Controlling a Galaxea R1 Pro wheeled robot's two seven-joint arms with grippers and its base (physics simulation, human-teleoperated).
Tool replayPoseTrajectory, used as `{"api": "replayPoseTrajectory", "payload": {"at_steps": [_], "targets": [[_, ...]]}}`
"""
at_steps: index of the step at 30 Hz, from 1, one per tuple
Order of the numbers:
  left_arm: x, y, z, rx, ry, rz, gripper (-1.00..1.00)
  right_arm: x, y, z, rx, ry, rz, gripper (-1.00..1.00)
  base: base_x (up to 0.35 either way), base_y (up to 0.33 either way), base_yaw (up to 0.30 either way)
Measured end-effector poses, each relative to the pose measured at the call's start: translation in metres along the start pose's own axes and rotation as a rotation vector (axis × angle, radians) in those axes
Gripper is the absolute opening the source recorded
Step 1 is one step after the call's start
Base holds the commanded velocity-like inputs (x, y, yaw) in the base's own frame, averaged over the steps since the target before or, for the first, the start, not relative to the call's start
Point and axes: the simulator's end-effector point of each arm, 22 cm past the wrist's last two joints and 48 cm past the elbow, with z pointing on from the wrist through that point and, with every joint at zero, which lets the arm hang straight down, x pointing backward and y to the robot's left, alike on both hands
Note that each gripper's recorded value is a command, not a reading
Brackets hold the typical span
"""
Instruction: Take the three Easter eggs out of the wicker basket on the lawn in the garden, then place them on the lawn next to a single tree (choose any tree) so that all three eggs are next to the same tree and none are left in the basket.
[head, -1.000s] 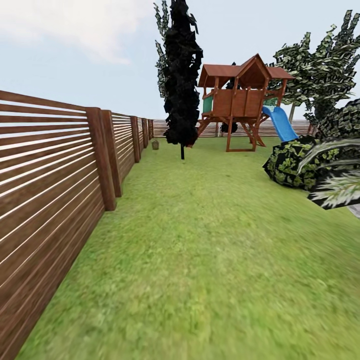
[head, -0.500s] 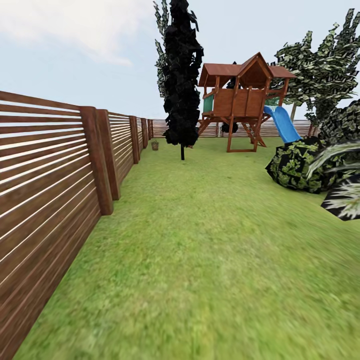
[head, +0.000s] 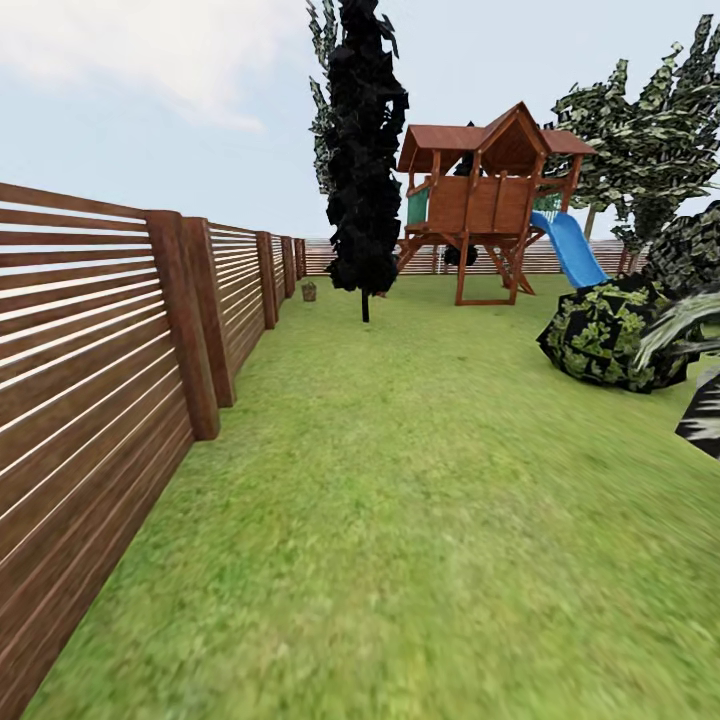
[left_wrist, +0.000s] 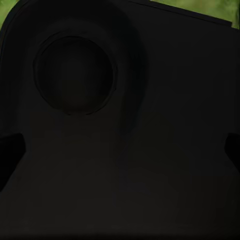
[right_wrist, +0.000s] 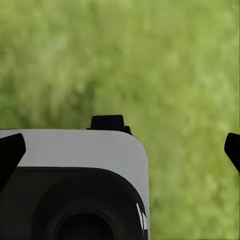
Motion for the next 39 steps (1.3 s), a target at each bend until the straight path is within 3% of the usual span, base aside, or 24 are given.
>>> {"api": "replayPoseTrajectory", "payload": {"at_steps": [39], "targets": [[0.0,-0.0004,0.0,0.001,0.0,0.0,1.0,0.0001,0.0,0.0,0.0,0.0,0.0,1.0,0.332,0.0,0.0]]}}
